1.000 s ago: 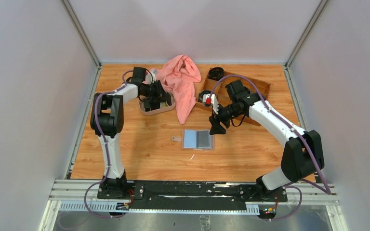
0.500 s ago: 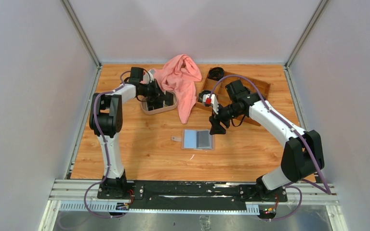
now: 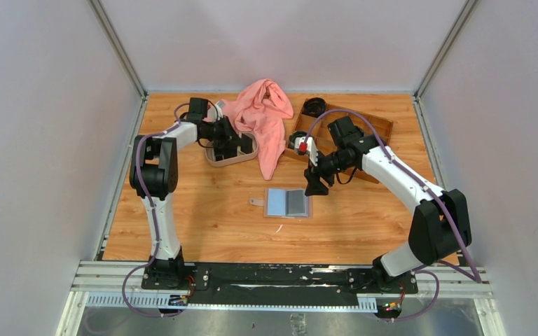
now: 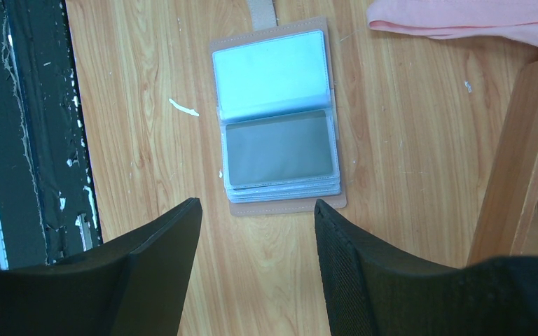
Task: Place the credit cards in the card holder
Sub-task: Pick up the credit card from the storage box.
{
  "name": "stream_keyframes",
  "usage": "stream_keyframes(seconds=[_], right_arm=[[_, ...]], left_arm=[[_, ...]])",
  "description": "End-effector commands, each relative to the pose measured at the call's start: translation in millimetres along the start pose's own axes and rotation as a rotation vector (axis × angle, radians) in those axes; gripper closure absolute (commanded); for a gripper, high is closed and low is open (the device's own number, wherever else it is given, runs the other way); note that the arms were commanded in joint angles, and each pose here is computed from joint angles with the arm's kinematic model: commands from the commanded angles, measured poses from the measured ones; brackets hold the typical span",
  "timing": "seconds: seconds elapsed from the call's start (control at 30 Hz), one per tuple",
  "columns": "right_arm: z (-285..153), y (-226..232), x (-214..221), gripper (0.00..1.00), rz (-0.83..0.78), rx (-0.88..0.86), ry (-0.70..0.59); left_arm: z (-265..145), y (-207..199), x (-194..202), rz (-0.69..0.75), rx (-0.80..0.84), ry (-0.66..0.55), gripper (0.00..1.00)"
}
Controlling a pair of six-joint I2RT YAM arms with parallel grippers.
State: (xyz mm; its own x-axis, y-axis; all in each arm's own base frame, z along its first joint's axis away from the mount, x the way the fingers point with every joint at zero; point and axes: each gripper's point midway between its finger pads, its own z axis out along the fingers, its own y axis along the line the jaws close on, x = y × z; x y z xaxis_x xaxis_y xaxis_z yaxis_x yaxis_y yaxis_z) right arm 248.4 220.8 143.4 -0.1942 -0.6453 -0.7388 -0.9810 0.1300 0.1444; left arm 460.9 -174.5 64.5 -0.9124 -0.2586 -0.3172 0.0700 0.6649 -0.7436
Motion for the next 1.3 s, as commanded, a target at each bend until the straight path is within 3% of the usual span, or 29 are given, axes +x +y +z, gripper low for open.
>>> stream_keyframes(seconds=[0.0,1.27], right_arm=[[2.5,2.0,12.1,0.36,0.028,-0.016,0.026],[2.9,1.9,12.9,0.36,0.026,-0.017,0.028]], left_arm=[[-0.6,5.0,3.6,-0.013,0.004,0.028,0.83],[-12.9,11.9,-6.7,-0.05,0.025,0.0,0.88]])
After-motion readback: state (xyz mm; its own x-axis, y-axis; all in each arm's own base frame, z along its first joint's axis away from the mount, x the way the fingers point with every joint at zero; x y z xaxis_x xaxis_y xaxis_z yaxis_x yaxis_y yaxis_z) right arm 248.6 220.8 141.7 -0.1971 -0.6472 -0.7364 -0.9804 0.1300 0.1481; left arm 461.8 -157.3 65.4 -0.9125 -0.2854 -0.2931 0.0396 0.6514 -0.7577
